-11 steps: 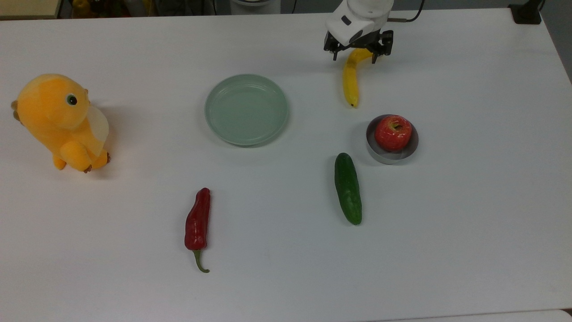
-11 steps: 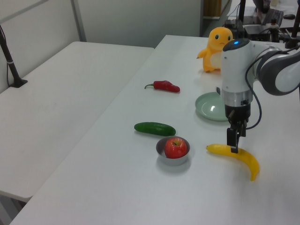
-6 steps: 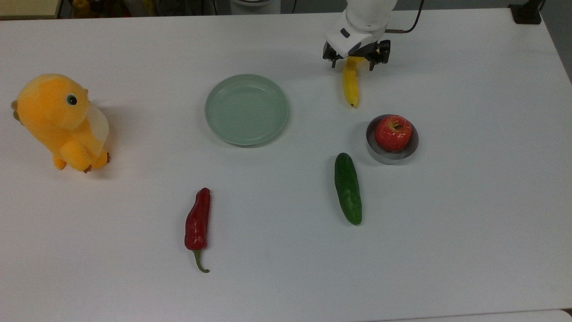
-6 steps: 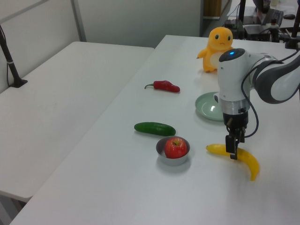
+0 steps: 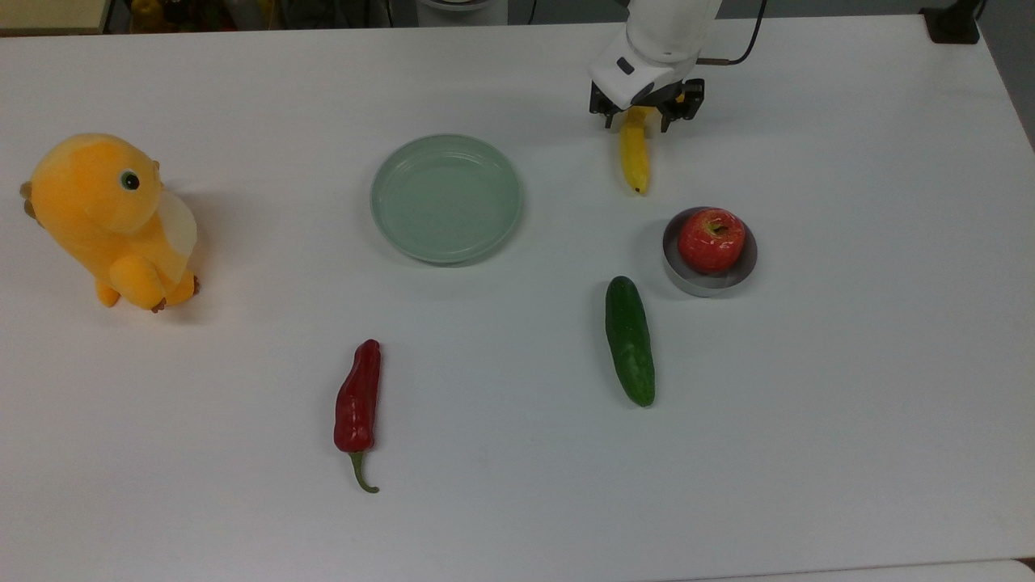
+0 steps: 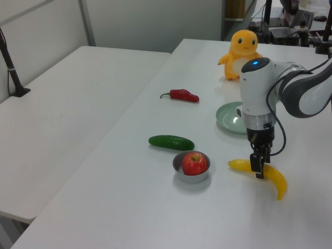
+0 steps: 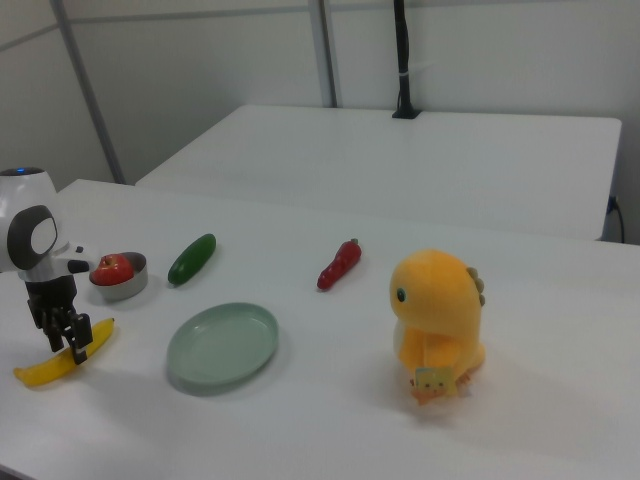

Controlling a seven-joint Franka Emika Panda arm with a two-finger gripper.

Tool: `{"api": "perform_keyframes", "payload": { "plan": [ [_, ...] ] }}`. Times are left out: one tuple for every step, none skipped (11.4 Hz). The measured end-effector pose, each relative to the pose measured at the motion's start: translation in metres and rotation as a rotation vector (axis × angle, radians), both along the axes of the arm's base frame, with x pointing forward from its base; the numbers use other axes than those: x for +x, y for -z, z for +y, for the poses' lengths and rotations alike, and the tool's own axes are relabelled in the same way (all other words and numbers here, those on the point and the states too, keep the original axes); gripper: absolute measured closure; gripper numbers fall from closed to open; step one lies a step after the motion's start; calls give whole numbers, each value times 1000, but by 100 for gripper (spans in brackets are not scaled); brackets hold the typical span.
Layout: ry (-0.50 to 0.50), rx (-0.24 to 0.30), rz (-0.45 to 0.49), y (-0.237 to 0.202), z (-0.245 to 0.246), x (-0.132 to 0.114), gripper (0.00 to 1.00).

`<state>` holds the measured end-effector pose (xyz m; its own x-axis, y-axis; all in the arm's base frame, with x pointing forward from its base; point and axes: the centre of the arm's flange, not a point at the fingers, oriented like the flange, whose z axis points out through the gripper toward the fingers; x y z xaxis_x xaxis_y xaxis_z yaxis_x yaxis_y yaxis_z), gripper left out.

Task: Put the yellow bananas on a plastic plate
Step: 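Lower the gripper and close it on the yellow banana, then lift the banana and carry it over the green plate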

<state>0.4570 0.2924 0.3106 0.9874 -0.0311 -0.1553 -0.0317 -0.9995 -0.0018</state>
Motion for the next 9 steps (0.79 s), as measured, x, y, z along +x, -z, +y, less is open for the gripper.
{"api": "perform_keyframes", "payload": {
  "plan": [
    [1, 8, -13, -1, 1, 2, 38],
    [2, 11, -19, -1, 1, 2, 56],
    [2, 12, -21, -2, 1, 3, 71],
    [1, 12, -22, -2, 1, 3, 71],
    [-1, 11, -25, -2, 1, 3, 71],
    [-2, 11, -27, -2, 1, 3, 71],
    [-1, 12, -29, -2, 1, 4, 71],
    [1, 13, -33, -3, 0, 5, 71],
    [9, 16, -41, -7, -3, 8, 71]
  ]
}}
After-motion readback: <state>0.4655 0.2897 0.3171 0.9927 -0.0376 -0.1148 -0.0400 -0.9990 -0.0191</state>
